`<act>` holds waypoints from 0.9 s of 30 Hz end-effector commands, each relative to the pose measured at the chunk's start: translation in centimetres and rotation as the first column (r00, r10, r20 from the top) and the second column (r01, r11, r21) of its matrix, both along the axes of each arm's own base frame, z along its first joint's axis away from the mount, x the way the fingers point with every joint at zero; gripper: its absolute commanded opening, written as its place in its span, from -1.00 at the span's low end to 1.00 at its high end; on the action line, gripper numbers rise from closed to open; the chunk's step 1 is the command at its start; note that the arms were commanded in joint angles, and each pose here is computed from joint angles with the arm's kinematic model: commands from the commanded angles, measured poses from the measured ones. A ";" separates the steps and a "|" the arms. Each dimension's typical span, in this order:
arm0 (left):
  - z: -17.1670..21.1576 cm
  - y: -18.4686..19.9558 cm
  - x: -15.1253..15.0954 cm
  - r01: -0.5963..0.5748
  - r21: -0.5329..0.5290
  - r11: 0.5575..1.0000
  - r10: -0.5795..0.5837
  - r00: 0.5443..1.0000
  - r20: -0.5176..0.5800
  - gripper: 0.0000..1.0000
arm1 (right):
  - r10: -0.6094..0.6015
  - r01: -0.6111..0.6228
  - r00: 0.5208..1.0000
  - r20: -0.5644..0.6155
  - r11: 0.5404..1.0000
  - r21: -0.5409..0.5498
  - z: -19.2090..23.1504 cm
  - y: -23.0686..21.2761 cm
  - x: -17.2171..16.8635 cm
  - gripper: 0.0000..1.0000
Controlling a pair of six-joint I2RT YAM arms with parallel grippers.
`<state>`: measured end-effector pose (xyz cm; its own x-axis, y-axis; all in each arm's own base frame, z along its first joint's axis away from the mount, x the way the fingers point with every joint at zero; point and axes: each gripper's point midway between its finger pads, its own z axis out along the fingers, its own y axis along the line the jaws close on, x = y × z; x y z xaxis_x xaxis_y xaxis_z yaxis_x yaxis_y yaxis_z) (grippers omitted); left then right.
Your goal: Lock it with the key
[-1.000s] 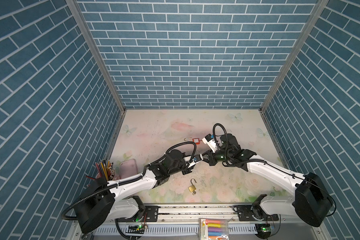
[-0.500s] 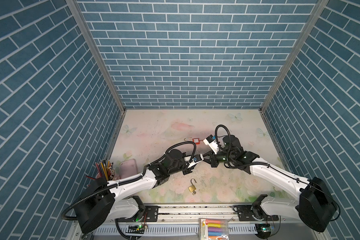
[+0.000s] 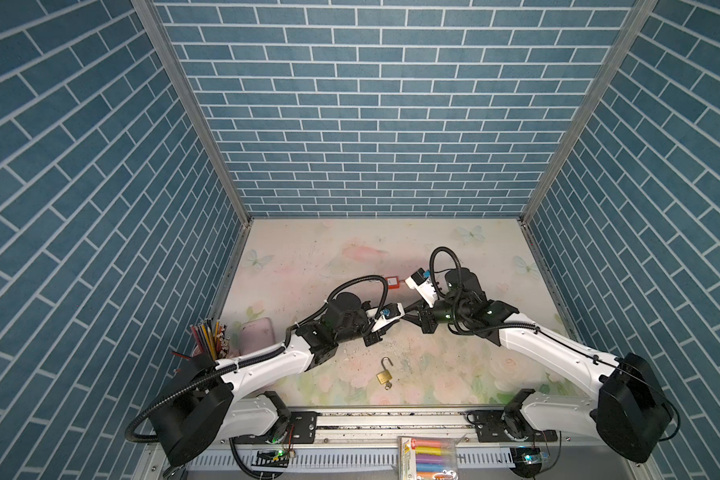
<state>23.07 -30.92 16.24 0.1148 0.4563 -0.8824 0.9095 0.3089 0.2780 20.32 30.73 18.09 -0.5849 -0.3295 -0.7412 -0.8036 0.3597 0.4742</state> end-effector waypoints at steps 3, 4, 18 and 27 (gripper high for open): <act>5.5 -0.2 2.9 -0.067 -0.127 0.990 0.083 0.988 0.127 -1.00 | 0.102 -0.105 0.989 -0.106 0.994 -0.030 -1.1 0.3 -2.5 -1.00; 5.5 -0.1 3.0 -0.072 -0.126 0.989 0.088 0.988 0.129 -1.00 | 0.097 -0.101 0.989 -0.112 0.994 -0.038 -1.3 0.3 -2.4 -1.00; 1.2 1.5 2.9 -0.120 0.090 0.989 0.114 0.991 0.067 -1.00 | -0.015 0.021 0.995 -0.098 0.998 0.062 3.5 -1.1 0.2 -0.35; -0.7 1.0 0.4 0.022 0.245 0.969 -0.034 0.998 0.048 -1.00 | -0.079 0.092 0.989 -0.128 0.991 0.099 4.5 -2.2 1.2 0.02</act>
<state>24.68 -29.70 15.92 0.1111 0.6135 -0.7818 0.8827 0.3005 0.3613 21.52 28.75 23.18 -0.6516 -0.2085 -0.7294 -0.7440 0.3633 0.5608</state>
